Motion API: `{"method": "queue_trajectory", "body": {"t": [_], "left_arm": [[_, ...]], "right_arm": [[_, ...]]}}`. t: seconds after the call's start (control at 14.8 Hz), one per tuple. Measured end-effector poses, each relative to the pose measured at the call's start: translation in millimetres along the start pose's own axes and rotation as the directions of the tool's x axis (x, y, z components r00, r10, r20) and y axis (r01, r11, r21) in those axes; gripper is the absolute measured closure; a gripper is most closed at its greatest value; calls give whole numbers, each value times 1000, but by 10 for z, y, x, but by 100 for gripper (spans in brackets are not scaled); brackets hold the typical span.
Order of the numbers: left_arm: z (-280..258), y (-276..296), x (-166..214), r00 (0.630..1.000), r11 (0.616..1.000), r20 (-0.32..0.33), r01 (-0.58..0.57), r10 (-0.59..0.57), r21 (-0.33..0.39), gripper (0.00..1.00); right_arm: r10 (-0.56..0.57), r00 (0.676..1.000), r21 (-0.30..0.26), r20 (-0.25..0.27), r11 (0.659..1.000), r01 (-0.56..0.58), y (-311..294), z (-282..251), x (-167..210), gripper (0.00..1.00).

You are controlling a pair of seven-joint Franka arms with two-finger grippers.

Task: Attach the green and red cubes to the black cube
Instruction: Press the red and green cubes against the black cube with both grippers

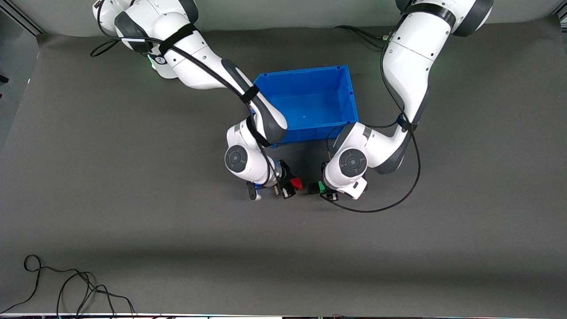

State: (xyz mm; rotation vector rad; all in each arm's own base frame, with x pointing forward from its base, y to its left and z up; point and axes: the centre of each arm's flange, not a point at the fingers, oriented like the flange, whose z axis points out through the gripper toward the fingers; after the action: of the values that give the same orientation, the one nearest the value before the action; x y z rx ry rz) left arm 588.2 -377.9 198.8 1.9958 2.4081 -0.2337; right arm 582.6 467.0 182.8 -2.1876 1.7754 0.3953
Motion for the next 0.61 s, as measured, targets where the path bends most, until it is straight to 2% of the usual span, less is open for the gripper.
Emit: {"method": "queue_trajectory", "body": {"t": [0.34,0.61], "left_arm": [[15,-76,-82,1000,1000,-3,-17,17,0,61],[19,-119,-132,1000,1000,-4,-25,25,-1,61]], "right_arm": [[40,999,72,-4,997,-40,-66,53,65,60],[64,998,91,0,994,-64,-126,31,65,60]]}}
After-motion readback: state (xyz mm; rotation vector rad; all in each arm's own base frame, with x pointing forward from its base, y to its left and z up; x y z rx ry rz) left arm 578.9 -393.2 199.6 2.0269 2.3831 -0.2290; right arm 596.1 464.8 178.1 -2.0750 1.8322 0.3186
